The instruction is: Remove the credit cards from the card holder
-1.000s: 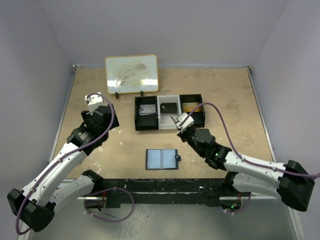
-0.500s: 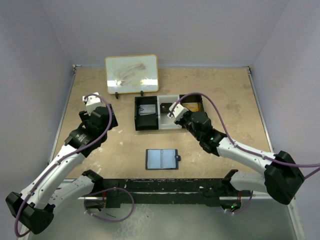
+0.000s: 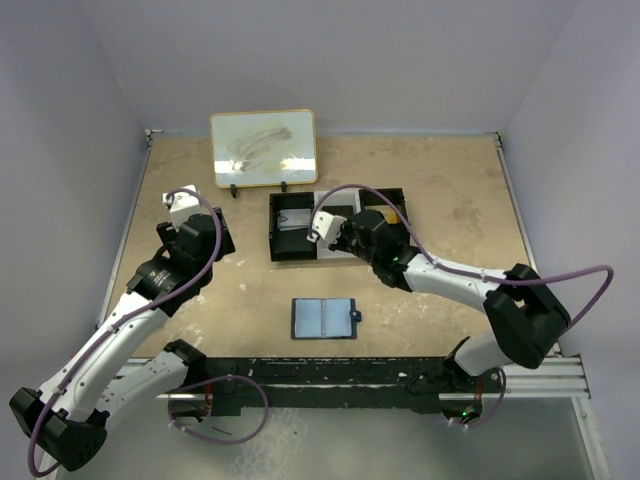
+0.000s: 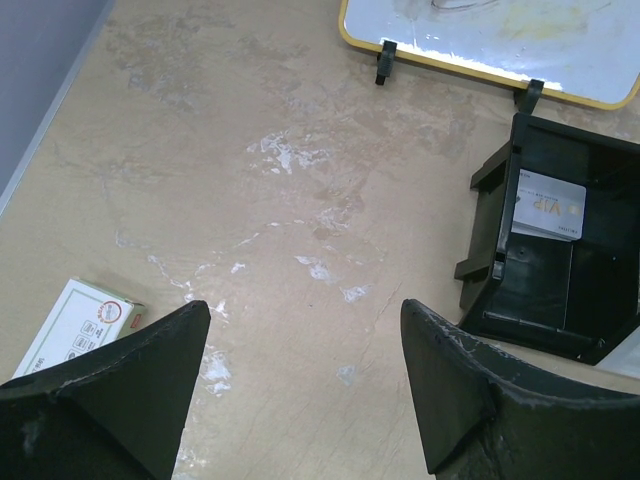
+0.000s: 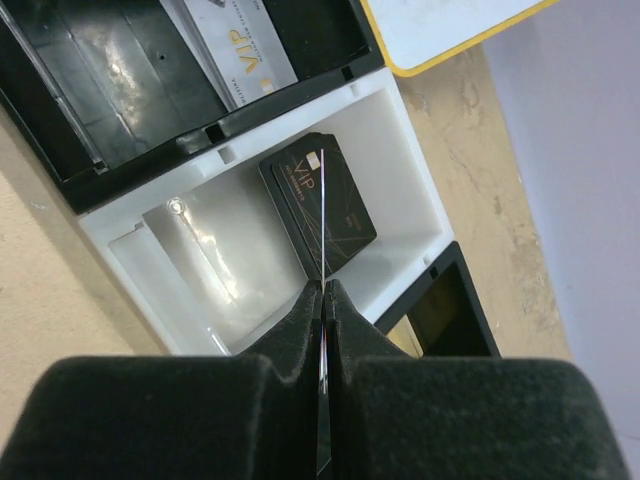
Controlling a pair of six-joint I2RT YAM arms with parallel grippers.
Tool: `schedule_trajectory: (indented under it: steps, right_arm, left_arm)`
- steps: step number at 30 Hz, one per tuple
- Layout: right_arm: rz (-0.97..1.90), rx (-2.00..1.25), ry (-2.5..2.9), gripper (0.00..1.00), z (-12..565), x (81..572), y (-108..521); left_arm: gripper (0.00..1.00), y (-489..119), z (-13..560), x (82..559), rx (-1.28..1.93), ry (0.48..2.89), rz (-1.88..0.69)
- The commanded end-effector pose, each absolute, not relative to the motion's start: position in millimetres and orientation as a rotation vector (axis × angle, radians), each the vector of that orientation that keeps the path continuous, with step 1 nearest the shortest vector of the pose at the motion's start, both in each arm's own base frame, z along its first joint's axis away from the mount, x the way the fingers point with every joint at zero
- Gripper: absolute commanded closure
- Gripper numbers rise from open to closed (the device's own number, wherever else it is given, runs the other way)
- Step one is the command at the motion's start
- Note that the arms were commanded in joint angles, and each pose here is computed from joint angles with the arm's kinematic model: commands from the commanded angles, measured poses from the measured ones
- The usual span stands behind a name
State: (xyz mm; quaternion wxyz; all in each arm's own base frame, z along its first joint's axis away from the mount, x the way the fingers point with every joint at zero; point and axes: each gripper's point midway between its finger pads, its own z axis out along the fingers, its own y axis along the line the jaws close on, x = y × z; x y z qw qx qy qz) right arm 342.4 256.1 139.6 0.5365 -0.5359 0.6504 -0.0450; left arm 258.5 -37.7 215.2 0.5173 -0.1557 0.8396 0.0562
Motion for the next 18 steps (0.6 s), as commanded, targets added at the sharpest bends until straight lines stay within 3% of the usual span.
schedule_trajectory:
  steps: [1, 18]
  right_arm:
    - [-0.192, -1.271, 1.492, 1.0, 162.2, 366.0, 264.1]
    - [-0.394, -1.375, 1.487, 1.0, 135.3, 425.5, 262.6]
  left_arm:
    - [0.25, -38.4, 224.8, 261.1, -0.358, 1.988, 0.119]
    - [0.26, -41.0, 223.8, 261.5, -0.349, 1.991, 0.105]
